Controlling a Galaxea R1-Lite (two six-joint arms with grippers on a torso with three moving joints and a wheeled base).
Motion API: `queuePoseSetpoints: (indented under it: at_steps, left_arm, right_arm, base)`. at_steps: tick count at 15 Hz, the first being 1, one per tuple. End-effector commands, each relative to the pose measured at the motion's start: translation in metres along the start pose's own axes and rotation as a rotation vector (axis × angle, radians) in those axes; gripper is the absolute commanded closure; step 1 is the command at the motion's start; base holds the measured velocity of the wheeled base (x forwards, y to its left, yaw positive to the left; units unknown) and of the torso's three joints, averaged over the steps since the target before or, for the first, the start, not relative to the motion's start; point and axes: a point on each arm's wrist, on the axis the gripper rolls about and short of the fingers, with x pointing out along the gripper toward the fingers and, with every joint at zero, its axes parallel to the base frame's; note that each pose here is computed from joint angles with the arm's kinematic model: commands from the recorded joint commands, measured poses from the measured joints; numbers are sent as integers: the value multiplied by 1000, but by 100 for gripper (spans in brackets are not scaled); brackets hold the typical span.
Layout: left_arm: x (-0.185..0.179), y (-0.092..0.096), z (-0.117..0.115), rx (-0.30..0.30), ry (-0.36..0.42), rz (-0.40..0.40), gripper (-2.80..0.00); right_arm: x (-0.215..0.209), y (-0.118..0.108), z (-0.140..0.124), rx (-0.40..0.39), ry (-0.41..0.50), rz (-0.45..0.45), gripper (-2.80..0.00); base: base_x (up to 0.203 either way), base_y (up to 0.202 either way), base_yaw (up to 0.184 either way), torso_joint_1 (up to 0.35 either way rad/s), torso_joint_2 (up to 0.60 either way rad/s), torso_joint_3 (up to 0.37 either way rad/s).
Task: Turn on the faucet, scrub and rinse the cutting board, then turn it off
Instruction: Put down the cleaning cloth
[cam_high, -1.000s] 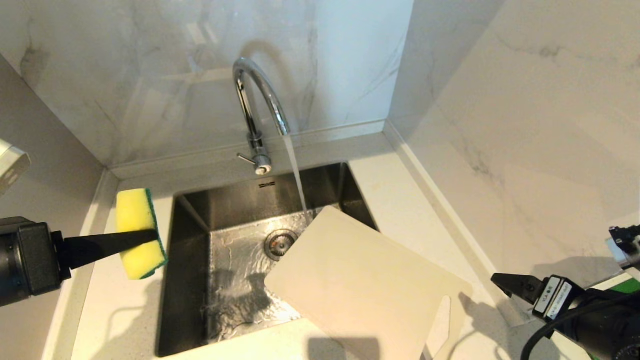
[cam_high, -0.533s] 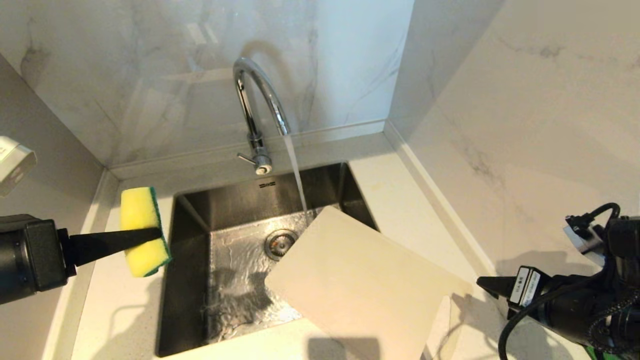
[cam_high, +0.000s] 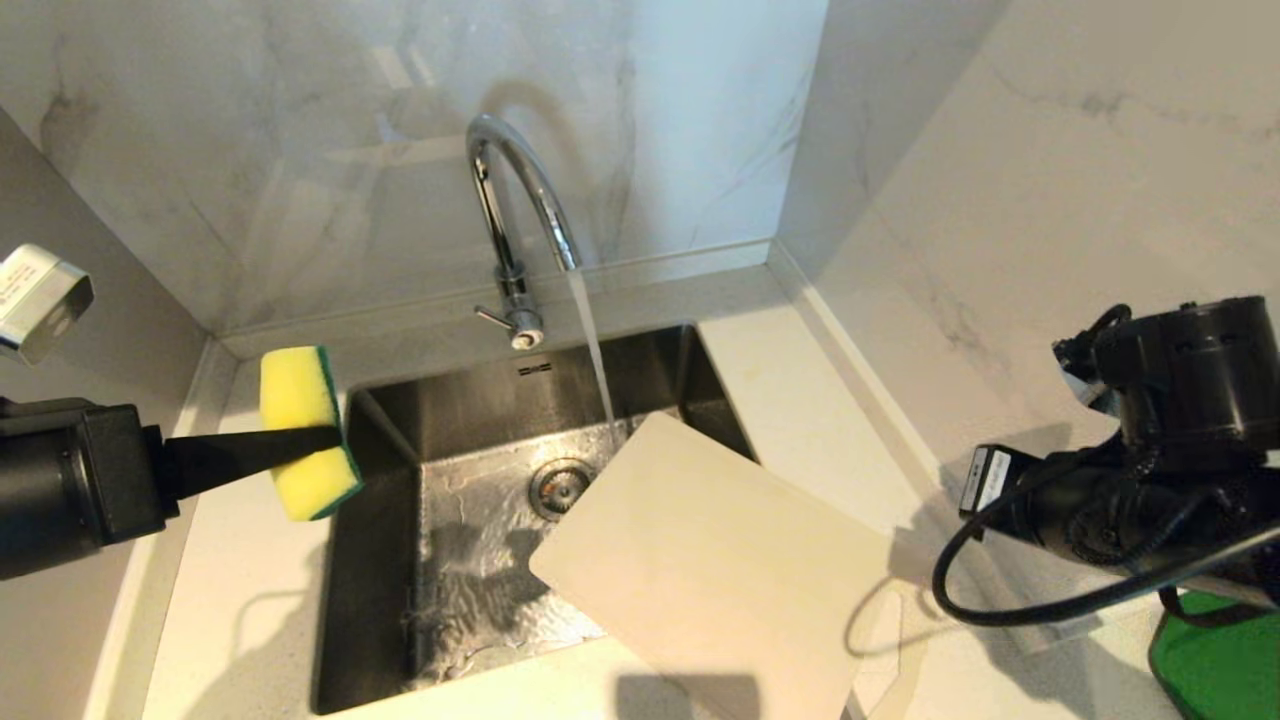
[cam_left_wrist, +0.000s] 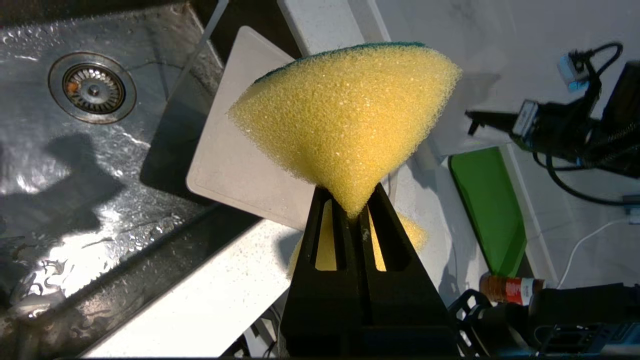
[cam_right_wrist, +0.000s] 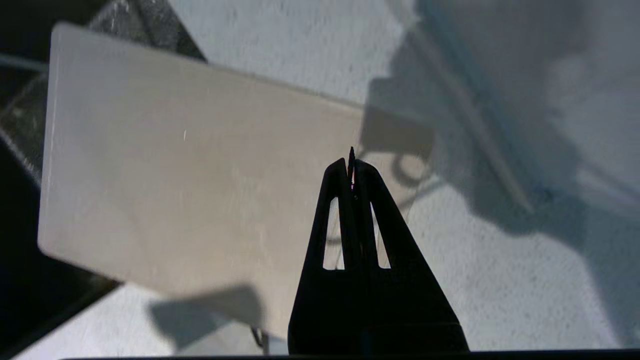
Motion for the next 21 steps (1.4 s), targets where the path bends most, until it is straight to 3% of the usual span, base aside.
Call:
queuePoseSetpoints:
  at_steps: [1, 5, 7, 8, 11, 13, 15, 17, 19, 20, 21]
  left_arm:
    - [2, 0, 1, -4, 2, 0, 0]
    - [-1, -1, 2, 1, -9, -2, 0]
    - [-1, -2, 2, 2, -12, -4, 0]
    - [-1, -2, 3, 3, -14, -5, 0]
    - [-1, -2, 3, 4, -15, -4, 0]
    - [-1, -3, 5, 7, -22, -4, 0]
    - [-2, -3, 6, 9, -27, -5, 0]
    - [-2, -3, 6, 10, -25, -6, 0]
    - [-2, -3, 6, 12, -27, -5, 0]
    - [-3, -4, 6, 12, -30, -5, 0]
    - [-4, -4, 6, 13, -31, -5, 0]
  right_arm:
    - [11, 8, 6, -5, -13, -36, 0]
    - [2, -7, 6, 59, -50, -99, 0]
    - [-5, -9, 4, 66, -60, -82, 0]
    - [-11, -6, 5, 40, -66, -28, 0]
    - [-27, -4, 6, -301, -58, 167, 0]
    - [-29, -4, 5, -536, -72, 198, 0]
    - [-34, -8, -2, -691, -80, 206, 0]
    - [-43, -18, -19, -767, -75, 216, 0]
    - [-59, -25, -28, -782, -107, 239, 0]
    - [-67, -27, -29, -769, -133, 247, 0]
    - [-72, -28, -26, -701, -152, 245, 0]
  base:
    - [0, 0, 0, 0, 0, 0]
    - [0, 0, 0, 0, 0, 0]
    - [0, 0, 0, 0, 0, 0]
    - [0, 0, 0, 0, 0, 0]
    - [0, 0, 0, 0, 0, 0]
    - [0, 0, 0, 0, 0, 0]
    - [0, 0, 0, 0, 0, 0]
    - [0, 0, 0, 0, 0, 0]
    - [0, 0, 0, 0, 0, 0]
    - [0, 0, 0, 0, 0, 0]
    - [0, 0, 0, 0, 0, 0]
